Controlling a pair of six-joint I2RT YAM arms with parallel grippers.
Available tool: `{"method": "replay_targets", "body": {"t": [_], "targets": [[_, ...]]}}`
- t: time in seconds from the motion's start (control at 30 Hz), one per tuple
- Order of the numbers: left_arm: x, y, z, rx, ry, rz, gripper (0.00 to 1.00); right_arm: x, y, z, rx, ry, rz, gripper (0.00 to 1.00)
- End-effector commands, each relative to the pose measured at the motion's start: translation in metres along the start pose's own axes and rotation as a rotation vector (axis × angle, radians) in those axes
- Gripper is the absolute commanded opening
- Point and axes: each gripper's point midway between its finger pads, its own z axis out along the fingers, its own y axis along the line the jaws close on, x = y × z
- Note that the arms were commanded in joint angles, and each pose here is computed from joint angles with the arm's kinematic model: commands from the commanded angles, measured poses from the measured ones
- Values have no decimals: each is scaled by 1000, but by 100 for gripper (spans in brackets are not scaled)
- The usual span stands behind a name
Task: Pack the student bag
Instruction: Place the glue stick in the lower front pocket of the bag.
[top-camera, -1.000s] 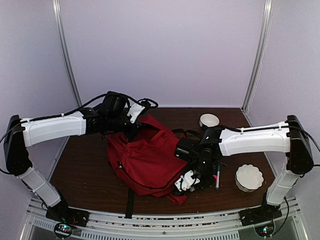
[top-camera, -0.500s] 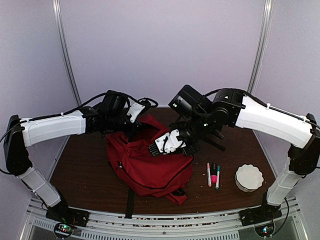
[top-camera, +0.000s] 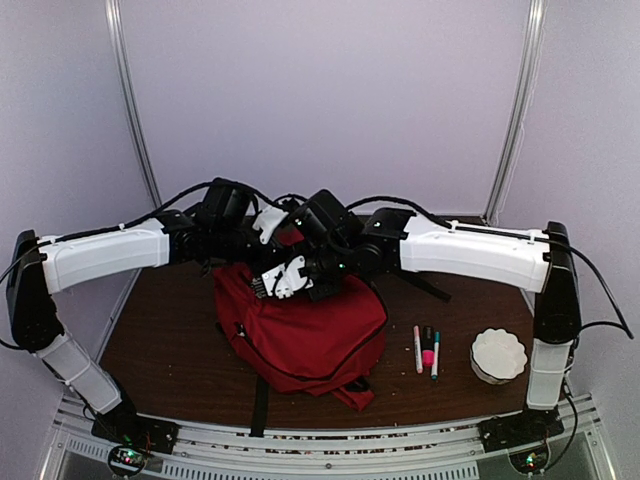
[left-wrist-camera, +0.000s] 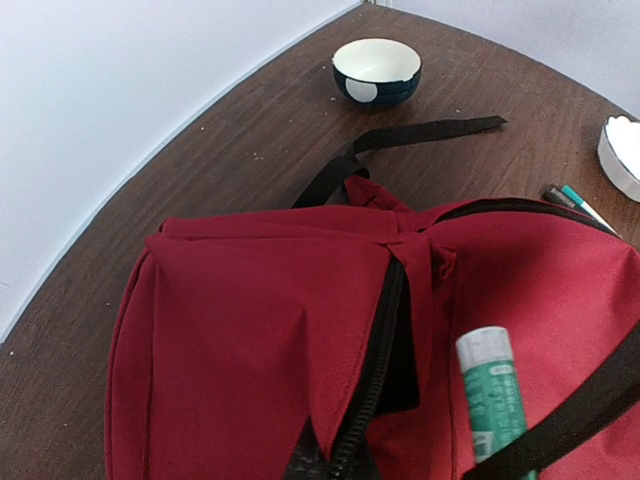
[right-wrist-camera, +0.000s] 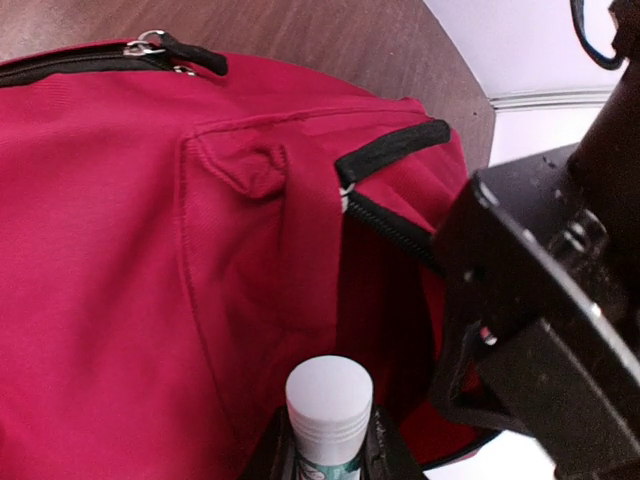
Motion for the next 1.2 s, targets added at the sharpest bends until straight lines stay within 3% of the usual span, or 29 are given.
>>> {"method": "replay_targets", "body": {"t": [0.0,0.17,0.27,0.4,0.47,0.83,1.17], "targets": [[-50,-5,-28,48,-161,2,0,11,-27,18,143,47,-32,11],[-51,-5,-30,53,-165,3,0,22,-20,42,183,89,-79,12],[-51,-6,-30,57,-167,4,0,28,-22,54,238,118,-94,18],[-51,-6,-30,59,-166,5,0,35,-39,61,374,157,-76,41],[-50,-6,-29,57,-162,6,0,35,-42,59,391,152,-67,46],[-48,-1,-27,37,-154,2,0,33,-26,31,300,100,13,47],[-48,-2,-24,56,-150,-20,0,29,25,2,70,42,-11,47]]}}
